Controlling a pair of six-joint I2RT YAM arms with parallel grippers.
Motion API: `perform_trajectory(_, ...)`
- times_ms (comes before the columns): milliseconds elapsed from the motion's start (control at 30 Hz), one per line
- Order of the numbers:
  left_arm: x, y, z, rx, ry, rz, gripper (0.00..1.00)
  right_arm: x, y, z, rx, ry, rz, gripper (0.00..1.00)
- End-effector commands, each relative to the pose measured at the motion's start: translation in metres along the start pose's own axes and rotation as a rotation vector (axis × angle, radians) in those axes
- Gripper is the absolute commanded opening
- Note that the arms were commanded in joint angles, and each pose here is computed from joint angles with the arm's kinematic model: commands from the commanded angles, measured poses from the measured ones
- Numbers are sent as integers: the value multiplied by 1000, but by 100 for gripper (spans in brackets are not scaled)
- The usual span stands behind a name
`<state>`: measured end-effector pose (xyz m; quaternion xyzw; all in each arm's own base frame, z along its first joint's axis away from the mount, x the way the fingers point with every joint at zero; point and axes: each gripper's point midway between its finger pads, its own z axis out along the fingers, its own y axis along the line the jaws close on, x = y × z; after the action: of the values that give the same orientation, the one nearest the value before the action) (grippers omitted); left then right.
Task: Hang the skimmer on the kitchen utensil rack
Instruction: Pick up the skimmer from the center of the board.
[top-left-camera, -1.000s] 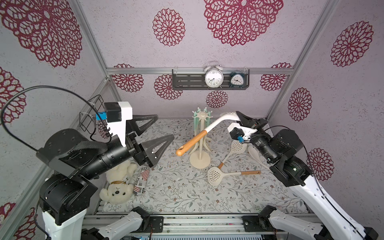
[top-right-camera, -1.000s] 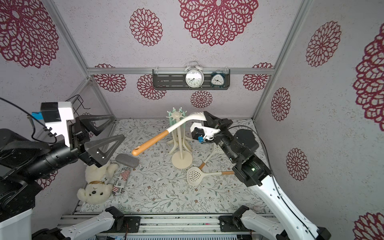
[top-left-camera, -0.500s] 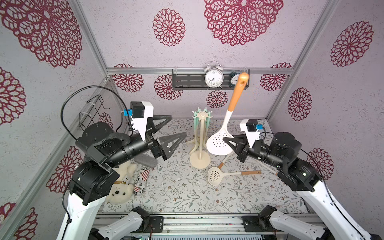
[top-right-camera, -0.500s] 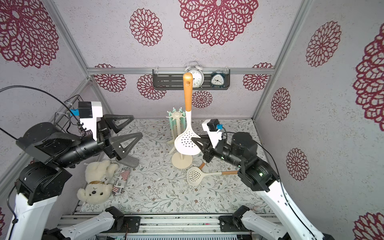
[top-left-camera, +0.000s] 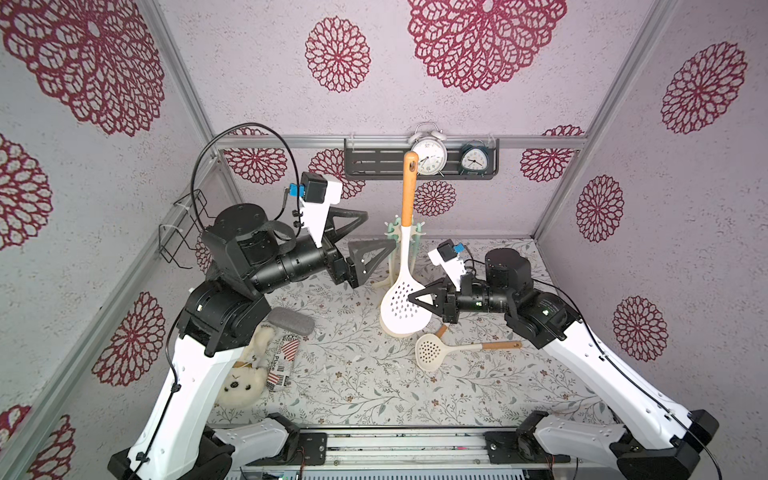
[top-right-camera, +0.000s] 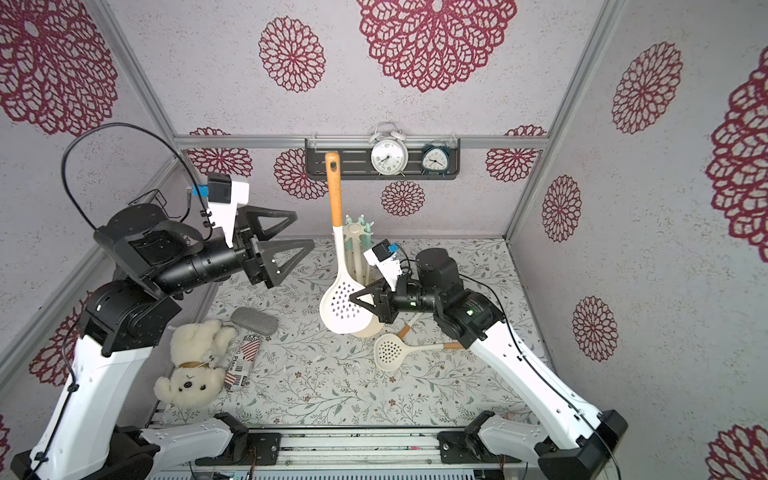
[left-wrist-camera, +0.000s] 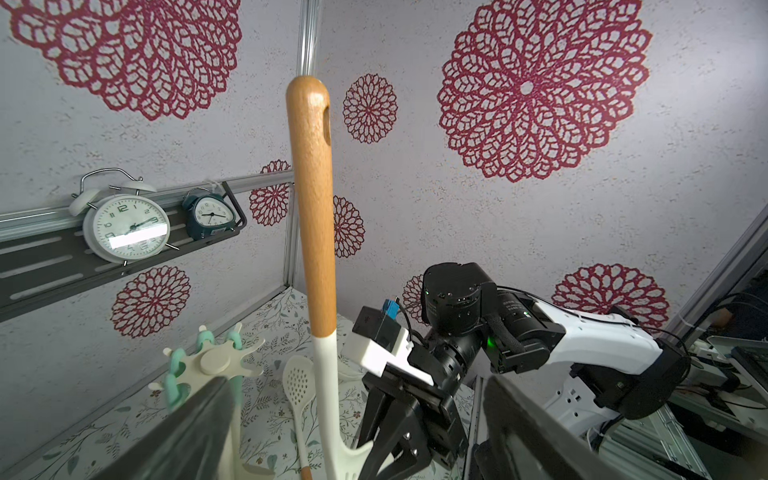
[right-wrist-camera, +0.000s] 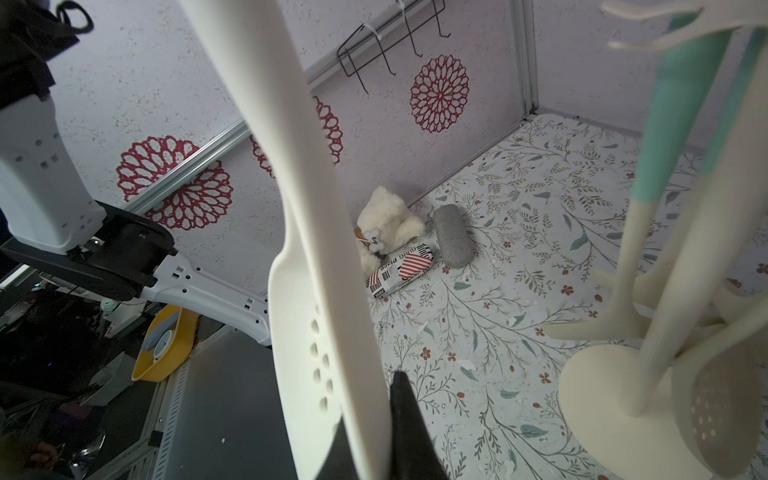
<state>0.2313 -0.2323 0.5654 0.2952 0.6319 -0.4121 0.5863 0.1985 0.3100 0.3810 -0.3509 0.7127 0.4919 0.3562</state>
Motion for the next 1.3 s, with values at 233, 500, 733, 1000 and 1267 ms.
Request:
perform_trajectory(233, -1, 26, 11, -30, 26, -99, 85, -9, 31, 13, -75, 54, -104, 0)
perform_trajectory(500, 1, 35, 12, -22, 30, -141, 40, 10, 30, 28, -90, 147, -110, 0)
perform_trajectory(733, 3, 38, 2, -59, 12, -151, 0, 5, 17, 26, -1, 114, -138, 0)
perform_trajectory(1000, 34, 54, -26, -233, 16, -263, 0, -47, 13, -1, 127, -248, -315, 99)
perform_trajectory(1267, 74, 70, -55, -385, -25, -379, 0, -77, 33, 9, 165, -454, -336, 89)
